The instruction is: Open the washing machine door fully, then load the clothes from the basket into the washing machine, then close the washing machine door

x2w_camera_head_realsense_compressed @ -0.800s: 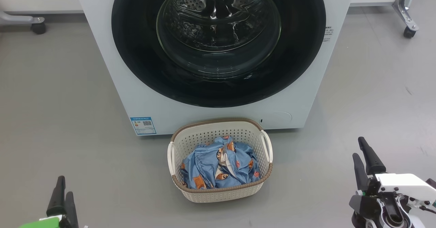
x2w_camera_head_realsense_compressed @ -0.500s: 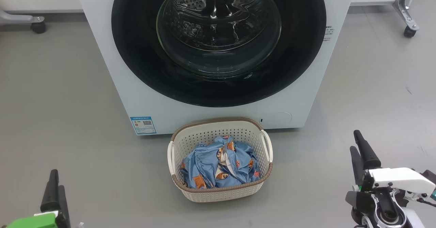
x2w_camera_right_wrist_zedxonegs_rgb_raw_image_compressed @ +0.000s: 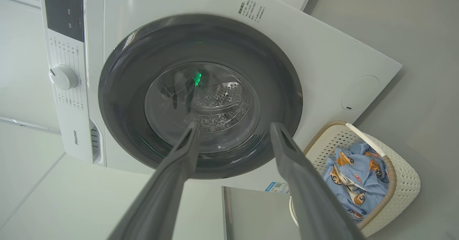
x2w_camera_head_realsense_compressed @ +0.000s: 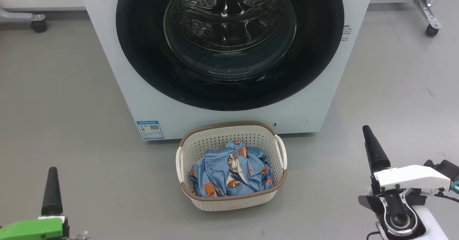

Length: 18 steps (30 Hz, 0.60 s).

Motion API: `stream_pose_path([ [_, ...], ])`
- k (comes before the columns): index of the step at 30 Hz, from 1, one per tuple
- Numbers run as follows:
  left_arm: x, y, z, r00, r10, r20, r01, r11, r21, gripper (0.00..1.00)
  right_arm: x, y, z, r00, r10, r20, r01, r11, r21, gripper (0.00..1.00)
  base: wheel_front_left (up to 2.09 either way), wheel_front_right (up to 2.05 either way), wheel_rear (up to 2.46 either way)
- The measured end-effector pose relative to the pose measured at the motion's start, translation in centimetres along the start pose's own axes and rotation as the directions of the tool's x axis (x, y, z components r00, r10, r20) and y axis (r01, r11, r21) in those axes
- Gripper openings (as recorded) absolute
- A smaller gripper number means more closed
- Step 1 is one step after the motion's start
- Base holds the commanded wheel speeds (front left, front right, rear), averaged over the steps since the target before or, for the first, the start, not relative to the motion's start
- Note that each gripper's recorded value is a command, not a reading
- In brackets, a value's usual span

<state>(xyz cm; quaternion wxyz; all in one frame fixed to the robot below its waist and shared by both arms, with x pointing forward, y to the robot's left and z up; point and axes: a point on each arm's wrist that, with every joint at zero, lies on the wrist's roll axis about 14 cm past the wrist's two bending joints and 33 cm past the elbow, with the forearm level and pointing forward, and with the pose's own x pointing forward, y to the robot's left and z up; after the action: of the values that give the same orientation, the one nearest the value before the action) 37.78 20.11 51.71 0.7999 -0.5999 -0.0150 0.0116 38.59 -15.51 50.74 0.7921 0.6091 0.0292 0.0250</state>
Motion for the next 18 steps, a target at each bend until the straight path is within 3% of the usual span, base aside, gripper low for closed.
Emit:
stream_pose_path([
  [12, 0.1, -0.5, 0.1, 0.999, -0.032, -0.014, 0.034, 0.974, 0.222, 1.0, 0.7, 0.9, -0.8, 0.998, 0.043, -0.042, -0.051, 0.972, -0.23, 1.0, 0.0, 0.0, 0.0],
  [18, 0.1, -0.5, 0.3, 0.998, -0.049, -0.029, 0.056, 0.929, 0.365, 1.0, 0.9, 0.9, -1.3, 0.996, 0.047, -0.073, -0.071, 0.927, -0.369, 1.0, 0.0, 0.0, 0.0],
])
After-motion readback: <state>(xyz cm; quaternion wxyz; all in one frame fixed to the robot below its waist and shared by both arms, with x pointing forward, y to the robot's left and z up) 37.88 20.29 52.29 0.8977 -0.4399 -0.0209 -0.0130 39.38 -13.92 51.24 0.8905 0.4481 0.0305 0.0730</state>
